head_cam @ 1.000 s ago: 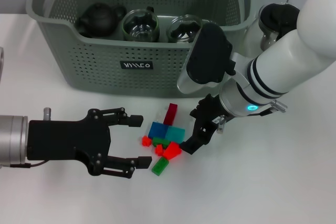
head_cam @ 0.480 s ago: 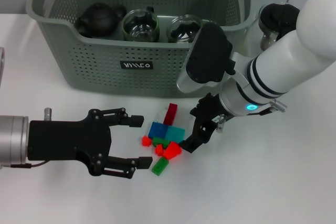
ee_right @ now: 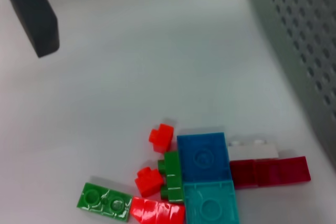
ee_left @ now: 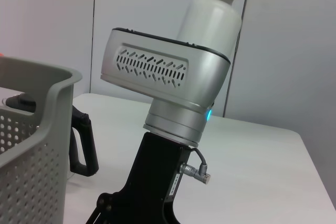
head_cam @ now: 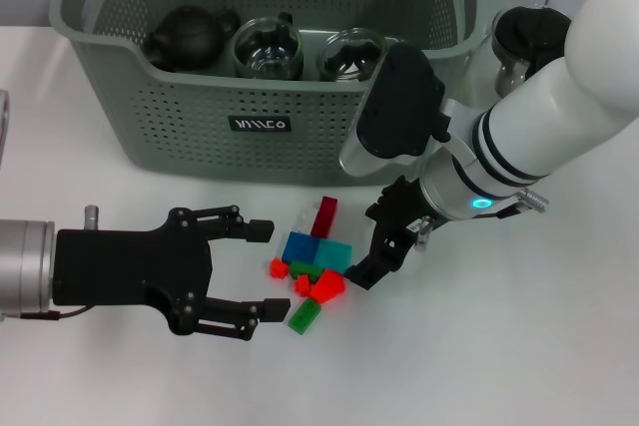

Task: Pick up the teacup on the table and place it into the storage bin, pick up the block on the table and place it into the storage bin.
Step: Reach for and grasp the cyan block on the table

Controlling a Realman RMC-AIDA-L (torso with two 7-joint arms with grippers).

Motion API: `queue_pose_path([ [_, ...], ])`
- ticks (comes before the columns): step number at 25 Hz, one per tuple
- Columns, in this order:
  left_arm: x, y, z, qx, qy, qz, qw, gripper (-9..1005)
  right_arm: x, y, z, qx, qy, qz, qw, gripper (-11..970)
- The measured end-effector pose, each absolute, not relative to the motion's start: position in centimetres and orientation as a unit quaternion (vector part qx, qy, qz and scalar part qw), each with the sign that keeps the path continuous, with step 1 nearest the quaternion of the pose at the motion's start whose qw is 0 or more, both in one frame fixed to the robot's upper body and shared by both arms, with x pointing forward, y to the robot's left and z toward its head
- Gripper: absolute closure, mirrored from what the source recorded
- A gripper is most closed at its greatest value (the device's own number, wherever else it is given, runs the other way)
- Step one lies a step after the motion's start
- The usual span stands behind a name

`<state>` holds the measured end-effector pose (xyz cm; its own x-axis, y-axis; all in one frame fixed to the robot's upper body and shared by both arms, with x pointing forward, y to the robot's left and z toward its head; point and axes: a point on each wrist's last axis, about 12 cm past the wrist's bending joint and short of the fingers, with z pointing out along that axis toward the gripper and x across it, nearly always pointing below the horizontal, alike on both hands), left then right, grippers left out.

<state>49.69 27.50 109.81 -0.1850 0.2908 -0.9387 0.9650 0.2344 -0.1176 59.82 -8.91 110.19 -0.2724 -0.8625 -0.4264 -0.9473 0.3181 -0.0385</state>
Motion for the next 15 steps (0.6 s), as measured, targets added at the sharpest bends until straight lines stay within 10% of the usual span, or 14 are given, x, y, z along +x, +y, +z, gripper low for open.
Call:
queue_pose_path([
  [15,49.69,27.5,109.81,0.475,0.66,-0.396,0.426,121,59.77,-8.93,110.04,-0.571,0.792,0.112,0.185,15],
])
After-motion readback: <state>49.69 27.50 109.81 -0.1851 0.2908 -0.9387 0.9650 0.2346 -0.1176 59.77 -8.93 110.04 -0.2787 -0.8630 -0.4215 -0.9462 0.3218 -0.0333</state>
